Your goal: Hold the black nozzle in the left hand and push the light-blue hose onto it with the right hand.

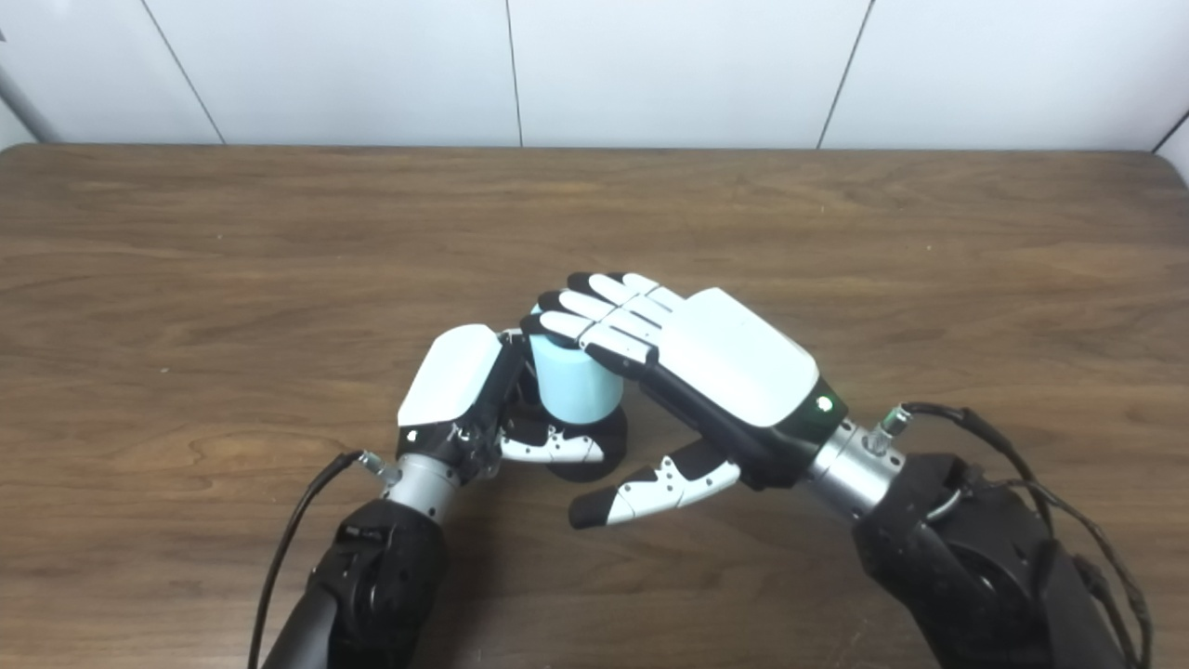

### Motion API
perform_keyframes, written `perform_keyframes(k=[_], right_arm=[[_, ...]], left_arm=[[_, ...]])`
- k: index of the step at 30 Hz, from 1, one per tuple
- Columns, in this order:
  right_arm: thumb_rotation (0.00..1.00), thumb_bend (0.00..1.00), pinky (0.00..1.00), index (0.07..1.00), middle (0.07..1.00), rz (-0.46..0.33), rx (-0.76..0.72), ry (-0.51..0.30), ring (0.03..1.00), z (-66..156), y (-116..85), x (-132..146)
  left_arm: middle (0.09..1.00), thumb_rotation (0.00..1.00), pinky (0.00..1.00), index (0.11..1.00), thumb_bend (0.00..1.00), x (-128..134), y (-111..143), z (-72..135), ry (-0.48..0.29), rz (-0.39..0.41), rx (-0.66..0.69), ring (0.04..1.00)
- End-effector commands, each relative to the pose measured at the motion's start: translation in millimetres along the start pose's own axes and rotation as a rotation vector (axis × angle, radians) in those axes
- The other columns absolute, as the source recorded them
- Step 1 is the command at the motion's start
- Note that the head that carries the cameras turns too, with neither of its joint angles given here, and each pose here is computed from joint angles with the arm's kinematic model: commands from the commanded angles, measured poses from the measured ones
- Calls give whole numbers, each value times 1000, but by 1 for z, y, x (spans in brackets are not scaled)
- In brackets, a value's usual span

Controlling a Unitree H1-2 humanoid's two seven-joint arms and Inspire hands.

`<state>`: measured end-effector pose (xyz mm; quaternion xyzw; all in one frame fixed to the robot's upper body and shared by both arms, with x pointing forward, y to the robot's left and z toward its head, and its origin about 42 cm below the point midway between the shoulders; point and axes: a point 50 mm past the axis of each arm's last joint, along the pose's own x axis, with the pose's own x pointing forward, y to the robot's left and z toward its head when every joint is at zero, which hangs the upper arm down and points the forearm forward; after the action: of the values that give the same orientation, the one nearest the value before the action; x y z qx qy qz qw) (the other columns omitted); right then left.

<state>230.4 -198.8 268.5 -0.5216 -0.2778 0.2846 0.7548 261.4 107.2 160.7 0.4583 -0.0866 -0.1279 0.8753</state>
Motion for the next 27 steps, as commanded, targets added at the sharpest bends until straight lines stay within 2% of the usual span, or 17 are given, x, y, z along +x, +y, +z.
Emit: perform_keyframes(k=[1,7,12,27], right_arm=[[1000,583,921,887,904,43,-18,11,926,-3,-7,-2],[1000,619,899,884,908,-14,-18,1,932,0,-22,-1],[1000,583,918,904,946,-57,2,5,961,0,-33,-2],[1000,539,938,925,967,-95,14,-4,982,-2,-44,0]], left_arm=[[463,0,396,514,503,2,2,0,5,16,2,427],[436,0,375,523,500,3,1,1,4,14,1,410],[425,0,360,521,500,3,0,1,3,17,1,414],[438,0,376,521,501,4,1,2,2,14,1,415]])
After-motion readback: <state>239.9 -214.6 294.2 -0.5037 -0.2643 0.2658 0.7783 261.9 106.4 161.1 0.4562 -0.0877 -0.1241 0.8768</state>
